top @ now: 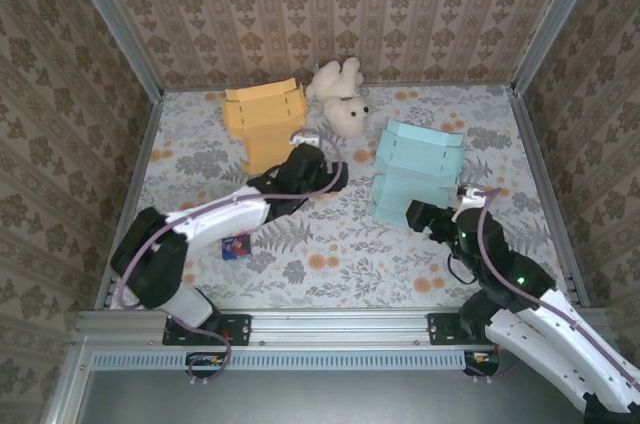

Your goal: Fold the paper box

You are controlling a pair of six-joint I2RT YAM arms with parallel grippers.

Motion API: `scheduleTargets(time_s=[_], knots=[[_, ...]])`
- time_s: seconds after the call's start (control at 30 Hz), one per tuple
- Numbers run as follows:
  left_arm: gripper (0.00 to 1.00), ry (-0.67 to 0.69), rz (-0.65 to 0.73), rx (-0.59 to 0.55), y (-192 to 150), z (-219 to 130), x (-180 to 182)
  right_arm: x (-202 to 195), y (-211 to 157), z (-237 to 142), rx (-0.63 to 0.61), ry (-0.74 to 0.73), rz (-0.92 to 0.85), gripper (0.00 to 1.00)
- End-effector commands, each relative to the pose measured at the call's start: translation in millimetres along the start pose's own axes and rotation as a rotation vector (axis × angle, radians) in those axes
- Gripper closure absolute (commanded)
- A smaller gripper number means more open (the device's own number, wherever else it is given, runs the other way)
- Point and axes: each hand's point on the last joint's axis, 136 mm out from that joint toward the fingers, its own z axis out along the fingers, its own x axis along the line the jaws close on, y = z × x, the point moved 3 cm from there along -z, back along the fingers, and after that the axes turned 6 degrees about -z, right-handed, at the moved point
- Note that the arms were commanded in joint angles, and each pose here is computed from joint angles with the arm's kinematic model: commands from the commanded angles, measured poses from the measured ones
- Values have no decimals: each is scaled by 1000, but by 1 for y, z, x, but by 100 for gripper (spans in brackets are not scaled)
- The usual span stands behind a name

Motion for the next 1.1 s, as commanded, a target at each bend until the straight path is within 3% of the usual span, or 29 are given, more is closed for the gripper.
scheduleTargets(time_s=[0.0, 0.3, 0.57, 0.83, 1.07], knots=[[3, -75, 76, 62, 0, 21, -27, -27, -3, -15, 39, -158, -109, 2], [4, -81, 234, 111, 19, 95, -69, -34, -14, -2, 49, -196, -187, 0], [10, -58, 316, 167, 24, 152, -79, -31, -22, 3, 64, -161, -175, 0], [23, -138, 273, 231, 13, 178, -82, -29, -22, 3, 62, -145, -177, 0], [37, -126, 286, 236, 13, 189, -80, -28, -22, 2, 65, -134, -177, 0]])
